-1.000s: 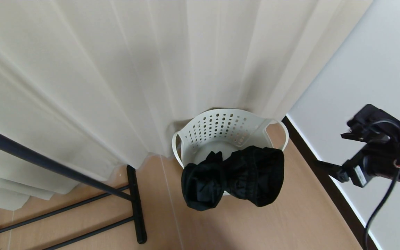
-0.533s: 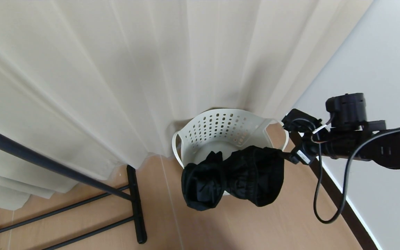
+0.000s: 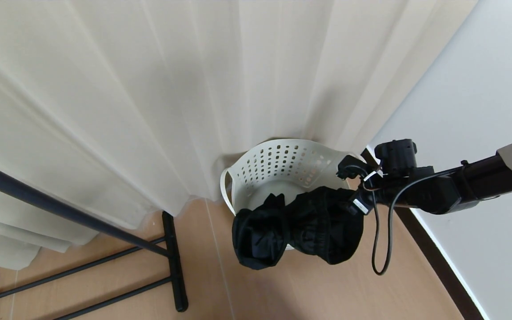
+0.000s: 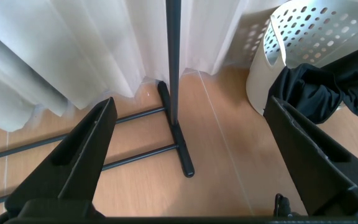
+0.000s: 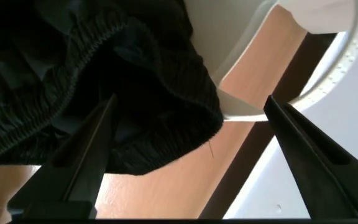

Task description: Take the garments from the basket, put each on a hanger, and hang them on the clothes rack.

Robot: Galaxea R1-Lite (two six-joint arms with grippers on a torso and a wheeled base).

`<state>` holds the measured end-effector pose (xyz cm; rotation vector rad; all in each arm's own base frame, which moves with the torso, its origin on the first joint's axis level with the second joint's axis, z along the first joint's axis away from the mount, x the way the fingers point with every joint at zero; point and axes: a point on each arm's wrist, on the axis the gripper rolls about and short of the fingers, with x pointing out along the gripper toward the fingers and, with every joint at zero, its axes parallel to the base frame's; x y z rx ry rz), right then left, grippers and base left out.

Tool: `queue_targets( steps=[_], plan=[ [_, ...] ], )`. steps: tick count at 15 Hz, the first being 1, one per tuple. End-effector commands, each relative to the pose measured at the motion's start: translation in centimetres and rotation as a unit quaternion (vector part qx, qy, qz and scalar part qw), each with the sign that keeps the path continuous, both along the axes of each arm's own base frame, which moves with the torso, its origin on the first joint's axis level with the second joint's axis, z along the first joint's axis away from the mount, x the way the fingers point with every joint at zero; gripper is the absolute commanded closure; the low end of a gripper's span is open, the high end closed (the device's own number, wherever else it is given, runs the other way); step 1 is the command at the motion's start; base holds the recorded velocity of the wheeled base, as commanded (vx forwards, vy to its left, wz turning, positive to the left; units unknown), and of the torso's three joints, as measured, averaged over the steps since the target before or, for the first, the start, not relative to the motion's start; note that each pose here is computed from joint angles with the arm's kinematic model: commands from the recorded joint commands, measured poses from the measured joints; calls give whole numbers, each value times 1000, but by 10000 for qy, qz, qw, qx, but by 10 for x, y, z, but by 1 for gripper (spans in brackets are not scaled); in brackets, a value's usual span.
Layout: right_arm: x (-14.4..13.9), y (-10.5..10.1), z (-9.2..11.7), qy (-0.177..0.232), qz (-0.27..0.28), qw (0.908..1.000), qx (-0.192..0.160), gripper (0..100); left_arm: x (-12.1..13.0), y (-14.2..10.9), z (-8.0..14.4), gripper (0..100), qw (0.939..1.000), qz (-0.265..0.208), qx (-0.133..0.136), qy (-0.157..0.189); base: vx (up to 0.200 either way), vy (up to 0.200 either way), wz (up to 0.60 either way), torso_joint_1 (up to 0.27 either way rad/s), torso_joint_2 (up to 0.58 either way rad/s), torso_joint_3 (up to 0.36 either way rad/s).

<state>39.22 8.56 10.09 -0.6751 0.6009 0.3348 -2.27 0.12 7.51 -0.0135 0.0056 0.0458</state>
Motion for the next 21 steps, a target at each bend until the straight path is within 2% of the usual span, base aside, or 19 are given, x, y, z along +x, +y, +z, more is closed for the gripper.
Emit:
queue_targets(
  steps=[1,5,9,11,12,16,18,20,21],
  plan=[
    [8,2,-15,38,4,10000,21,0,0,0,0,0,10000,1,-1,-7,0,0,0,0,0,0],
    [19,3,-28,25,0,10000,33,0,0,0,0,0,10000,9,-1,1,0,0,0,0,0,0],
    [29,5,-36,-25,166,9995,282,0,0,0,0,0,10000,1,-1,1,0,0,0,0,0,0],
    [32,5,-40,-6,161,9994,300,0,0,0,0,0,10000,9,-1,1,0,0,0,0,0,0],
    [40,0,-46,-20,81,9995,320,100,0,0,0,0,10000,1,-1,1,0,0,0,0,0,0],
    [39,-1,-46,-131,-34,9986,503,100,0,0,0,0,10000,1,-1,1,0,0,0,0,0,0],
    [28,-5,-41,-272,-100,9978,600,100,0,0,0,0,10000,1,-1,1,0,0,0,0,0,0],
    [-2,-14,-15,-743,-198,9937,814,100,0,0,0,0,10000,1,-1,1,0,0,0,0,0,0],
    [-31,-15,14,-1121,-229,9873,1104,100,0,0,0,0,10000,1,-1,1,0,0,0,0,0,0]
  ],
)
